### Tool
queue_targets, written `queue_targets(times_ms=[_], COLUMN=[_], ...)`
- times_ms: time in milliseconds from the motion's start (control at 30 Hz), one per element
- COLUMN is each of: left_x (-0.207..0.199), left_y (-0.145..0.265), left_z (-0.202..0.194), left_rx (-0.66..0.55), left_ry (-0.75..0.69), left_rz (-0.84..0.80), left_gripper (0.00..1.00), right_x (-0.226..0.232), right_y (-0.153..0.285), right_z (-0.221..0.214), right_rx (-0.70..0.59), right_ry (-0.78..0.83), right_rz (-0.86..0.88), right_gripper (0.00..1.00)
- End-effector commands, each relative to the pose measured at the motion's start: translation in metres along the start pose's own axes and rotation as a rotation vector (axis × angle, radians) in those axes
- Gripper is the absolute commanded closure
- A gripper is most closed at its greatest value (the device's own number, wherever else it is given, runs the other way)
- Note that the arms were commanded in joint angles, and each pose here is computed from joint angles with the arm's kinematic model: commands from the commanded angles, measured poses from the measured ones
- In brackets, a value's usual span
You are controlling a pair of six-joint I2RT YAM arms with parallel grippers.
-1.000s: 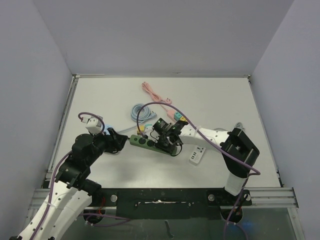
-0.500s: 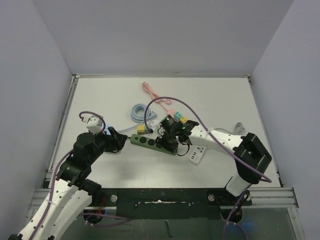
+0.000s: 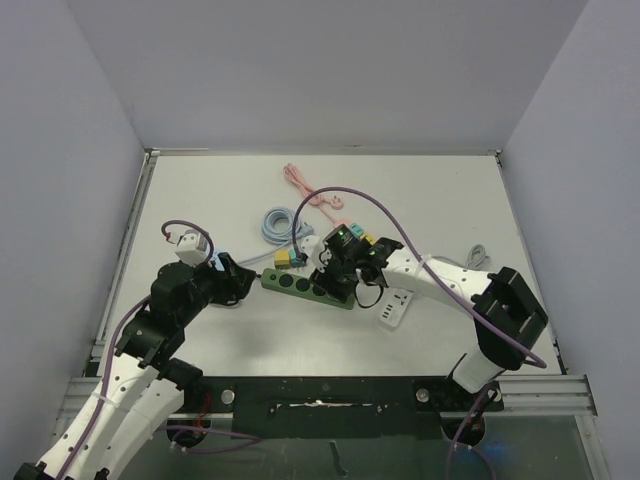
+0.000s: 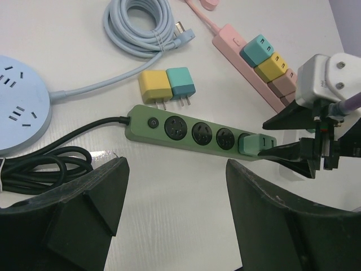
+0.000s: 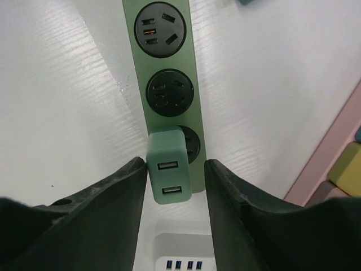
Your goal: Insert the plug
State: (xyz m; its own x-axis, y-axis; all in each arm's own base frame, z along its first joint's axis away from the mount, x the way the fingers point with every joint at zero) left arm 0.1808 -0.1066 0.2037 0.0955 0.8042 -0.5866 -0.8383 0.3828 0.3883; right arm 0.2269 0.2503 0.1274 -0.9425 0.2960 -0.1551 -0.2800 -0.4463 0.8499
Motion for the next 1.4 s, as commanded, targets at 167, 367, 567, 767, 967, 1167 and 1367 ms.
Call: queue_targets(times_ms=[167, 367, 567, 767, 967, 1167, 1367], left_x=[-0.009, -0.017, -0.016, -0.016, -0.015, -0.016, -0.018], left_y=[0.001, 0.003, 0.003, 0.005, 0.005, 0.003, 0.001], left_z=[0.014, 0.017, 0.017, 0.018, 0.019, 0.020, 0.023], left_rx=[-0.052, -0.055, -0.064, -0.063, -0.069, -0.076, -0.077], left_ry=[0.016, 0.018, 0.026, 0.006, 0.007, 0.021, 0.027], left_rz=[-0.019, -0.064, -0.071, -0.061, -0.053, -0.061, -0.052], left_gripper=[0.31, 0.31, 0.31, 0.30, 0.30, 0.30, 0.30], right_x=[0.005, 0.019, 0.025, 0.037, 0.035, 0.032, 0.024], right_y=[-0.016, -0.036, -0.057, -0.065, -0.057, -0.059, -0.050], right_z=[-0.012, -0.062, -0.102, -0.126, -0.114, -0.132, -0.105], right_rx=[0.051, 0.195, 0.312, 0.406, 0.394, 0.468, 0.326], right_ry=[0.049, 0.128, 0.084, 0.011, 0.012, 0.130, 0.125], right_rz=[0.060, 0.128, 0.162, 0.238, 0.175, 0.073, 0.020], right_gripper=[0.86, 1.00, 1.00, 1.00, 1.00, 1.00, 1.00])
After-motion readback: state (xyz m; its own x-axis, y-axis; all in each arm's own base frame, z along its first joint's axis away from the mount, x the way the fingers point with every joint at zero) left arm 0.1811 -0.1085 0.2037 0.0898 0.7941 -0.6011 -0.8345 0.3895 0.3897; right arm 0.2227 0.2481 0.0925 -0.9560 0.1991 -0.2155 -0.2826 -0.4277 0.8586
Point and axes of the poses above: each gripper's point midway between its finger pads, its own y axis back along the fingers, its own x axis along the line the jaws close on, z = x × y, the point moved 5 cm from there along y, back along the fingers, and after that the axes turned 8 degrees about y, right-handed, at the moved point
